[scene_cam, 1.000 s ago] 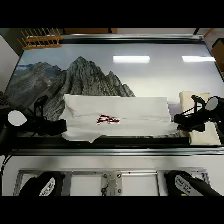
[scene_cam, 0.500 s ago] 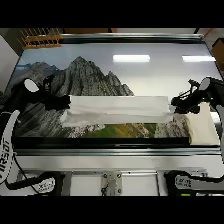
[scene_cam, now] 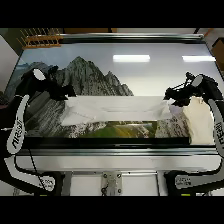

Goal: Fold the clothes and pants, and hang the long-sleeved shirts on hangers.

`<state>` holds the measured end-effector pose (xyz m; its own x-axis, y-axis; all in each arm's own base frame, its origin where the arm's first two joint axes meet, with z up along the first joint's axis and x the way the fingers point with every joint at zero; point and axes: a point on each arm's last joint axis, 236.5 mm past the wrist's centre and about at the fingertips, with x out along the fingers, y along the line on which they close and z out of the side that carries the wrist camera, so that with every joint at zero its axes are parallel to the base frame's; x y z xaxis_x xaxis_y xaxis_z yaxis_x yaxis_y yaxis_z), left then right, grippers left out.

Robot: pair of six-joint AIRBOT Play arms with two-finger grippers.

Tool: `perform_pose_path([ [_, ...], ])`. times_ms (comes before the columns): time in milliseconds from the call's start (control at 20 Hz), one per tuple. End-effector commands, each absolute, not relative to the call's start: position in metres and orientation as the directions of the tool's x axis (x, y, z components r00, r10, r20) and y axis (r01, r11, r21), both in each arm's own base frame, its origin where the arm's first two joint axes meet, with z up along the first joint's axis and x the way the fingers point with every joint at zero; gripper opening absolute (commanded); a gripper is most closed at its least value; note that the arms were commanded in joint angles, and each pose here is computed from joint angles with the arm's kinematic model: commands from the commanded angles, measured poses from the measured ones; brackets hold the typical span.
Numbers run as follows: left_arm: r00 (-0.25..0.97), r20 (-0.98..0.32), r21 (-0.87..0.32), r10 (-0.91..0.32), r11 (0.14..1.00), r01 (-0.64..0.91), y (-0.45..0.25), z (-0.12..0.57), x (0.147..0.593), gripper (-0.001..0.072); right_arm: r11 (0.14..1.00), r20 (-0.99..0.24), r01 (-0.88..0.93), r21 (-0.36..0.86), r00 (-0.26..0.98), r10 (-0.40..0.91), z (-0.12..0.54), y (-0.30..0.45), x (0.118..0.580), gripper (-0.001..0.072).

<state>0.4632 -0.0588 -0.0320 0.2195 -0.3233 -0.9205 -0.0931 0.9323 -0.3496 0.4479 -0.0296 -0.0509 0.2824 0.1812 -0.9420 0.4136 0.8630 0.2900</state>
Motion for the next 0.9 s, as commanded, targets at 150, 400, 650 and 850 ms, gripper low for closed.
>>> perform_pose_path([
  [150,0.314,-0.885,-0.389,-0.343,0.916,-0.094,-0.065,0.015,0.472,0.0306,0.894,-0.893,0.262,0.364,0.371,0.255,-0.027,-0.050,0.459,0.0664],
  [400,0.260,-0.893,-0.386,-0.367,0.922,-0.025,-0.116,-0.007,0.424,0.0005,0.846,-0.892,0.309,0.434,0.279,0.356,-0.071,-0.093,0.409,0.0665],
  [650,0.242,-0.888,-0.391,-0.390,0.919,0.049,-0.172,-0.023,0.403,0.0005,0.749,-0.801,0.290,0.596,0.283,0.527,-0.100,-0.064,0.417,0.0664],
  [850,0.265,-0.874,-0.396,-0.408,0.913,0.100,-0.198,-0.020,0.403,0.0005,0.729,-0.774,0.264,0.632,0.242,0.584,-0.119,-0.030,0.423,0.0664],
])
